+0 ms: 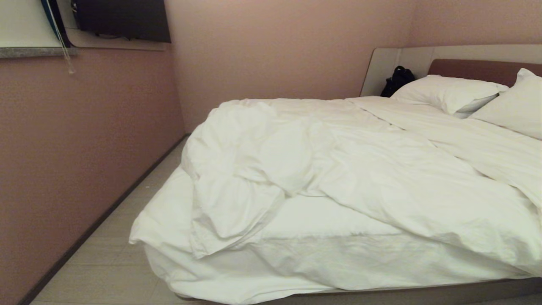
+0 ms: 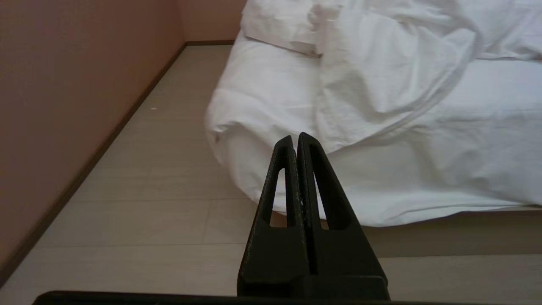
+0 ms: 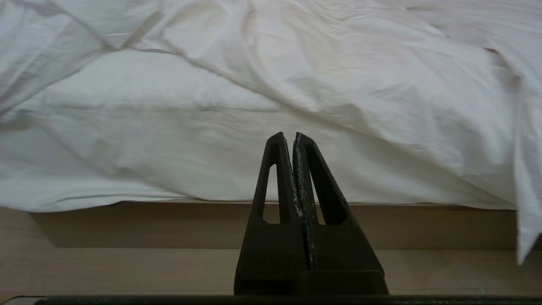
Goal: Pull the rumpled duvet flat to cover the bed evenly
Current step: Hold the folded corner of the quilt
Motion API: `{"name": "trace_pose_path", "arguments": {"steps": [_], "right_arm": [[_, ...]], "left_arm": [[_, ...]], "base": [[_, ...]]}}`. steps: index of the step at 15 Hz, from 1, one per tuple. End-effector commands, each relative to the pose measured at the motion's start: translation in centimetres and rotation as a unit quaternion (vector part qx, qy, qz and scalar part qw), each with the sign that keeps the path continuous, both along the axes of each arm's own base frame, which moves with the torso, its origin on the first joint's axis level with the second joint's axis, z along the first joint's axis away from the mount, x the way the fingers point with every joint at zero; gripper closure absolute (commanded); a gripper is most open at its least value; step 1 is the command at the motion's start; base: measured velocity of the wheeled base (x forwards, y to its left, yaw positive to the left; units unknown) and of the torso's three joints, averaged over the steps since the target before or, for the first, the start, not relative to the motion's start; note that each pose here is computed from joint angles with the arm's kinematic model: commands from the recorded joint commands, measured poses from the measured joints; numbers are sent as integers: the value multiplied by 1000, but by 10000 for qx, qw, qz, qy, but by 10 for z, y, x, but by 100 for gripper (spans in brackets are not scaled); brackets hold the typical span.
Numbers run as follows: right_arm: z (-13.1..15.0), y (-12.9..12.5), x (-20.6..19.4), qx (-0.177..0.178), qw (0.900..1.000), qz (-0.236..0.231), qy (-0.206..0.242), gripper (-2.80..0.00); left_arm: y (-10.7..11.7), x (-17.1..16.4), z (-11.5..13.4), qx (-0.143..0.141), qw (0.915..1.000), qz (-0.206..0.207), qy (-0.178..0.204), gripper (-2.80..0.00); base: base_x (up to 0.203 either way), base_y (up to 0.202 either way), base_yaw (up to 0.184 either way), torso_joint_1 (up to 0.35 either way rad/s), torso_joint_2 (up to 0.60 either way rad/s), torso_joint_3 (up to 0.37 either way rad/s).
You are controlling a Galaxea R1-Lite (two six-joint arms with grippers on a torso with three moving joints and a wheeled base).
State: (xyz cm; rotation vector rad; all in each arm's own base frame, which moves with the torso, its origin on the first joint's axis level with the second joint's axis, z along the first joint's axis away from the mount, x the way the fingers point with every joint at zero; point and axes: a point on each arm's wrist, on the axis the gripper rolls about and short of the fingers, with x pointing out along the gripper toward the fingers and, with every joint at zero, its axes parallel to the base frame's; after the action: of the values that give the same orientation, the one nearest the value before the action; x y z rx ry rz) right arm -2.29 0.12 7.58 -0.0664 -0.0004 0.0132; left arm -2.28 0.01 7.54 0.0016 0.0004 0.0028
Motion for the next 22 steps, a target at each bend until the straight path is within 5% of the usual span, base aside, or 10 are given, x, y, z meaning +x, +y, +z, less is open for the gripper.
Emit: {"name": "trace_pose_path", "arguments": {"steps": [1,22], "right_arm": [[0,0,0,-6,10000,3,0,0],[0,0,0,-6,10000,3,0,0]], "left_arm": [[0,0,0,0,10000,2,-2,0],[0,0,0,0,10000,2,-2,0]], "base": [[0,195,-6,1,-2,2],[0,196,0,3,3,2]]}}
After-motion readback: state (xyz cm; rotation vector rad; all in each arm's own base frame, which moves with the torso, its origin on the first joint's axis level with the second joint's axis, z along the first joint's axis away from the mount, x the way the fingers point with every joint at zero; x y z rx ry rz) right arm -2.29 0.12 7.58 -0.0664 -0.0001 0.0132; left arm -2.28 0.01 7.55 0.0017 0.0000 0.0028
